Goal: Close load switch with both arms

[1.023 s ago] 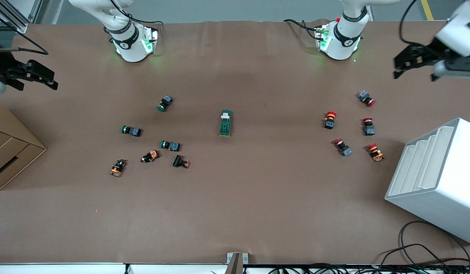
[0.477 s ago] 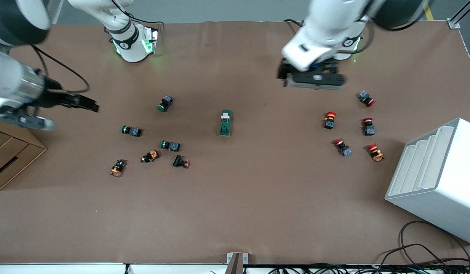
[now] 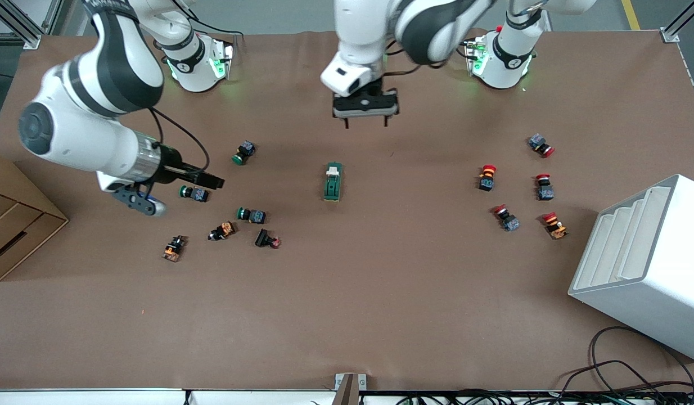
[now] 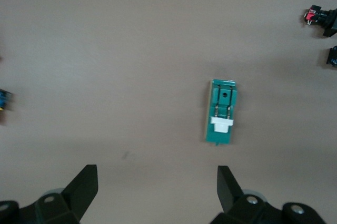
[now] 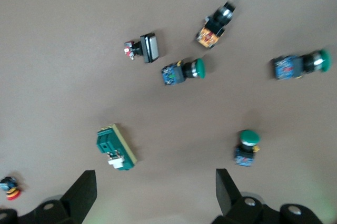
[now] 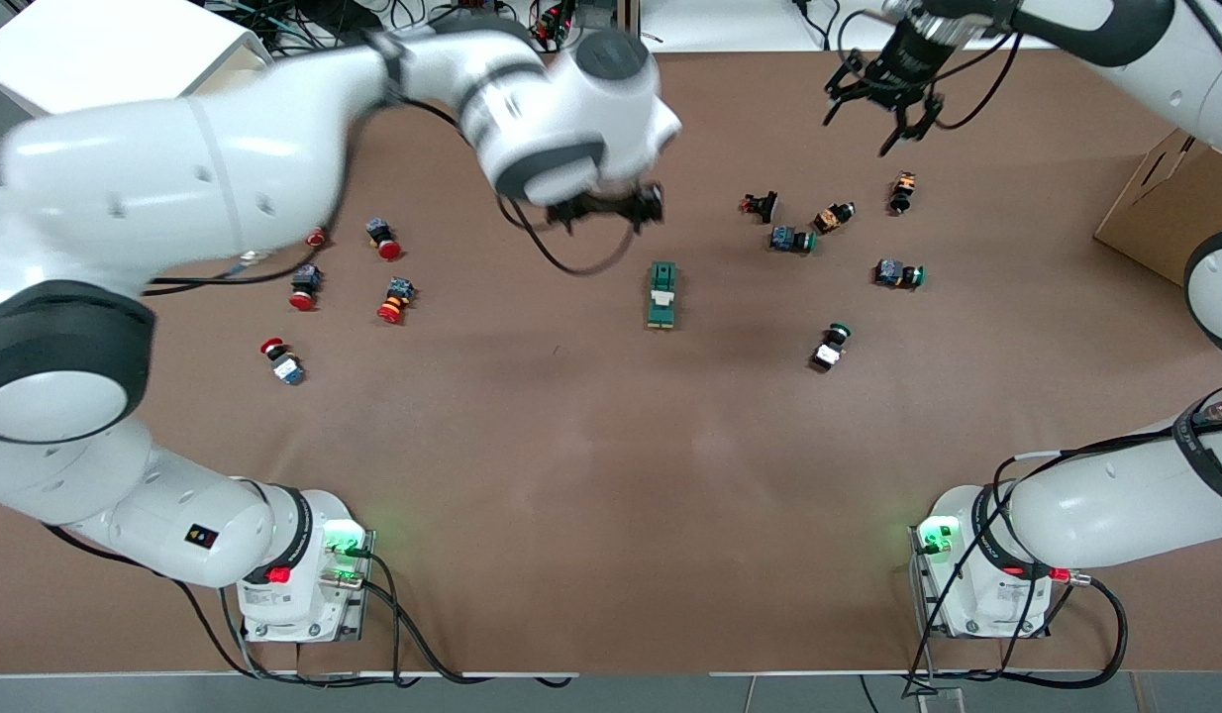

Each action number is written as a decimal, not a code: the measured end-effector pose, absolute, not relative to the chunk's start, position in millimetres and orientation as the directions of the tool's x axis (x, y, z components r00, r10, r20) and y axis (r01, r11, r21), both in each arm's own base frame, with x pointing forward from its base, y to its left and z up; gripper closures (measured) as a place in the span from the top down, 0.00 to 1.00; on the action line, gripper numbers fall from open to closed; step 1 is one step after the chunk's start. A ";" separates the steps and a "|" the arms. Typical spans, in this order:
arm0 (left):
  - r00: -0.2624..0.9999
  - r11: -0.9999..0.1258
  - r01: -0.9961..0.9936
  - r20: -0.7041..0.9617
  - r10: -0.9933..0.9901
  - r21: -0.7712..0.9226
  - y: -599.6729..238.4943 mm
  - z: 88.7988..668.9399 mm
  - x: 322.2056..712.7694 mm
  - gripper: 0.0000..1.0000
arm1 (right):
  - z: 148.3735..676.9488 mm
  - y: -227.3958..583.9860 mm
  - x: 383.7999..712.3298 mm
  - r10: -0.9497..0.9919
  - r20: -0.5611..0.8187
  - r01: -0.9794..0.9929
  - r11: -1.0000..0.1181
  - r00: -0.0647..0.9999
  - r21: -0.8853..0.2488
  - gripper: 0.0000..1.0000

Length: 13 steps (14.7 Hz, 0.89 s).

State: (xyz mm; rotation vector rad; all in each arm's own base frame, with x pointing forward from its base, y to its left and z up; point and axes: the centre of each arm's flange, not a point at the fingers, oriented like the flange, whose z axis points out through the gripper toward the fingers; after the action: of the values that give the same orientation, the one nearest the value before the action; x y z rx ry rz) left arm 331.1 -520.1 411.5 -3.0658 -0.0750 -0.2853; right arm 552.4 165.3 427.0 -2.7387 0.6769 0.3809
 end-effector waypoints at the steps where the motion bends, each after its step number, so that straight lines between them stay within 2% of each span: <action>1: 0.974 -0.995 0.077 0.217 0.061 -0.066 -533.9 390.1 318.3 1.00 | 415.2 174.4 548.3 -0.432 -0.326 -0.513 -0.828 0.841 -0.227 1.00; 5: 0.942 -0.990 0.113 0.327 0.081 -0.081 -568.2 309.8 281.1 0.97 | 364.8 243.5 519.2 -0.507 -0.339 -0.593 -0.772 0.792 -0.231 1.00; 13: 0.823 -0.992 0.125 0.556 0.116 0.021 -596.4 208.1 217.0 0.96 | 272.2 355.3 472.0 -0.567 -0.322 -0.648 -0.709 0.758 -0.279 1.00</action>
State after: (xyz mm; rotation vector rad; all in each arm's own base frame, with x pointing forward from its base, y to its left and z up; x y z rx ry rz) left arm 217.0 -596.4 208.1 -2.9833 -0.1971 -0.9090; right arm 472.0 355.3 272.2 -2.5794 0.9294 0.2997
